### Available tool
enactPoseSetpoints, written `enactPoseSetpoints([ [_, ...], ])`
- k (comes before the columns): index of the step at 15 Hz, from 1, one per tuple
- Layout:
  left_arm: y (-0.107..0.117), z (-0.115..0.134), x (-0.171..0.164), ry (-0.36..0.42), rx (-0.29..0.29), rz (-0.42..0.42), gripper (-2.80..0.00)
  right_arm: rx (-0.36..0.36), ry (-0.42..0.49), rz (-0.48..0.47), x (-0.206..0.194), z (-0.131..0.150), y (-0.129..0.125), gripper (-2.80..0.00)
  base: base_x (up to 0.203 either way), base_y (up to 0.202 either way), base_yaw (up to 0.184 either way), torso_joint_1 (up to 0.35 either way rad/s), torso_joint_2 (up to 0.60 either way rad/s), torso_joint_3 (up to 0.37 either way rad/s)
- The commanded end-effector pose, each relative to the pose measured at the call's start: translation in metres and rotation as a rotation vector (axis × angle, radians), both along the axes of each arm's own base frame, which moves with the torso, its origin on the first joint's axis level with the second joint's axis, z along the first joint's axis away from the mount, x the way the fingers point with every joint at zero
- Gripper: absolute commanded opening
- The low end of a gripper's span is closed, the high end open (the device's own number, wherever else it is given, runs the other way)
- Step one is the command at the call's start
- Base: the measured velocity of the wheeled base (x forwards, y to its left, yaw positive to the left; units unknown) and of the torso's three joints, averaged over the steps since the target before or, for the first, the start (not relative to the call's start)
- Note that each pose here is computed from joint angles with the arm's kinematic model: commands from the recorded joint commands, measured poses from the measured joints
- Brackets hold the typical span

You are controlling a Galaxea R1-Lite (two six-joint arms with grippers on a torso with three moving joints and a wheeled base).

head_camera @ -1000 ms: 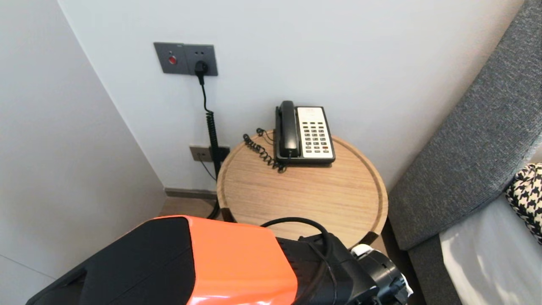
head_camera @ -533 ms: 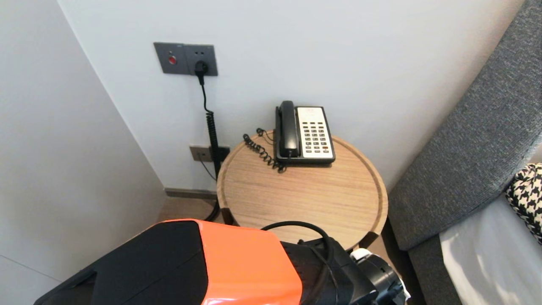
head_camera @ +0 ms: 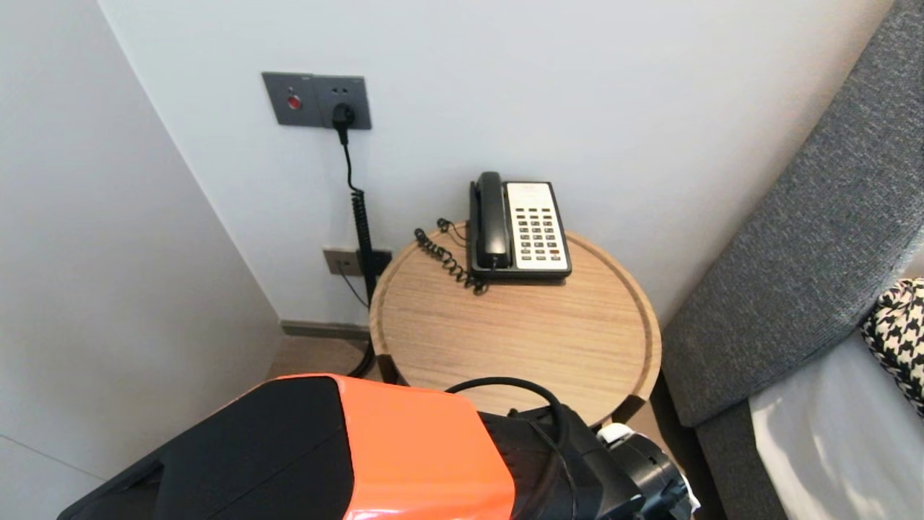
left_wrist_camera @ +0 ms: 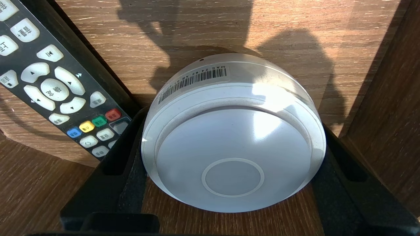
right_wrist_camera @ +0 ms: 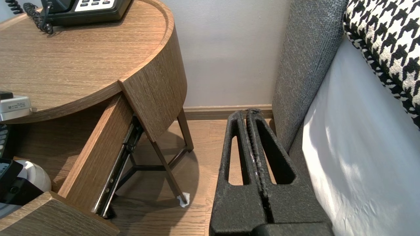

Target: Take the remote control out of the drawer one by one and place them on the table

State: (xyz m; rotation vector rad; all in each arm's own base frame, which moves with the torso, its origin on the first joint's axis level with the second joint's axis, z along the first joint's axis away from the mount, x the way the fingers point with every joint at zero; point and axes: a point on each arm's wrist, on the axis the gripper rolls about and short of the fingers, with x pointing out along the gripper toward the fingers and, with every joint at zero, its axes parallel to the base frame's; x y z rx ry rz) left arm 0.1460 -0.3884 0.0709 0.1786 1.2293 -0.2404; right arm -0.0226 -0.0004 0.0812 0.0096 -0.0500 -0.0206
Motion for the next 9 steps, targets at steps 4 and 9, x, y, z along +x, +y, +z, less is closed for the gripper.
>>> enactPoseSetpoints([
  [4,0.001,0.003,0.001,-0.001,0.0,0.009,-2.8,0.0,0.027,0.0,0.002,-0.007,0.0,-2.8,0.0,0.0,0.0,0.0,0.0,0.0],
  [9,0.007,0.034,-0.001,-0.019,-0.048,0.005,-2.8,0.0,0.027,0.0,0.002,-0.007,0.0,-2.8,0.0,0.0,0.0,0.0,0.0,0.0],
])
